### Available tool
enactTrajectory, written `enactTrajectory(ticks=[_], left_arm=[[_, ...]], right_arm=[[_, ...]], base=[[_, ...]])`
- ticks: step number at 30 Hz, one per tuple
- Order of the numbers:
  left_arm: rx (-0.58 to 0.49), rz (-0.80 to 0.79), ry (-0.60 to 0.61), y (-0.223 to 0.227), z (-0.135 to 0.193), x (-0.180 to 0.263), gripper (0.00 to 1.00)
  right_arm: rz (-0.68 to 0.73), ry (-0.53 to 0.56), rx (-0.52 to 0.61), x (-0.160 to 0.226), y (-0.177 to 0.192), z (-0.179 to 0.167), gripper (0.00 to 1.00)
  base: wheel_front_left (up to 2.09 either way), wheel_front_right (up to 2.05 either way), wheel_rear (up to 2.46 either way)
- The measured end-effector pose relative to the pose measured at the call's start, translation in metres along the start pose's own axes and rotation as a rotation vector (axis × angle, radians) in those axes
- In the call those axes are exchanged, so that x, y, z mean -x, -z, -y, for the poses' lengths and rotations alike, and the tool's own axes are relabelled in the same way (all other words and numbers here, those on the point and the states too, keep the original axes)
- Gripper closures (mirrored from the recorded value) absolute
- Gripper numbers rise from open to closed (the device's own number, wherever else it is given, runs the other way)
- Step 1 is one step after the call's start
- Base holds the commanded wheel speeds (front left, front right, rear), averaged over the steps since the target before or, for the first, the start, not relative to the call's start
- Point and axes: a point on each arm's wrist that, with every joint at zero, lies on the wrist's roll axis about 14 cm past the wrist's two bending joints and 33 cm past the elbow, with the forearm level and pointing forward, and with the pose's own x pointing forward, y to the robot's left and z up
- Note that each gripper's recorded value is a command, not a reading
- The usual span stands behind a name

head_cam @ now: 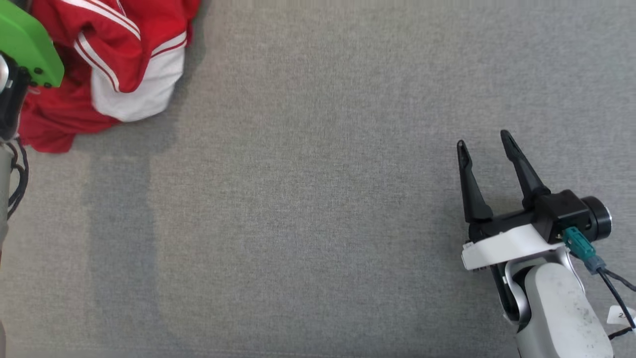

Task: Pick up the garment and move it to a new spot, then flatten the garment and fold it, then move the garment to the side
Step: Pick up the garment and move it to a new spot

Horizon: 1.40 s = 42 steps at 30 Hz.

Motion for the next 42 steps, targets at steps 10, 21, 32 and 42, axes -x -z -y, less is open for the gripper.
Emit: enactTrajectory(ticks=[10, 21, 32, 42], left_arm=[[-0.124, 0.262, 0.199, -0.122, 0.083, 0.044, 1.0], [0.026, 0.562, 0.718, -0.214, 0.287, 0.116, 1.0], [0.382, 0.306, 0.77, -0.069, 0.347, 0.083, 1.0], [0.394, 0.029, 0.493, 0.076, 0.292, 0.025, 0.62]], right_arm=[[0.081, 0.075, -0.013, 0.037, -0.046, 0.015, 0.0], [0.125, 0.249, -0.011, 0.092, -0.069, 0.062, 0.0], [0.099, 0.381, -0.001, 0.115, -0.061, 0.102, 0.0], [0.034, 0.391, -0.003, 0.103, -0.036, 0.111, 0.0]], base=[[0.0, 0.0, 0.0], [0.0, 0.0, 0.0], [0.0, 0.0, 0.0], [0.0, 0.0, 0.0]])
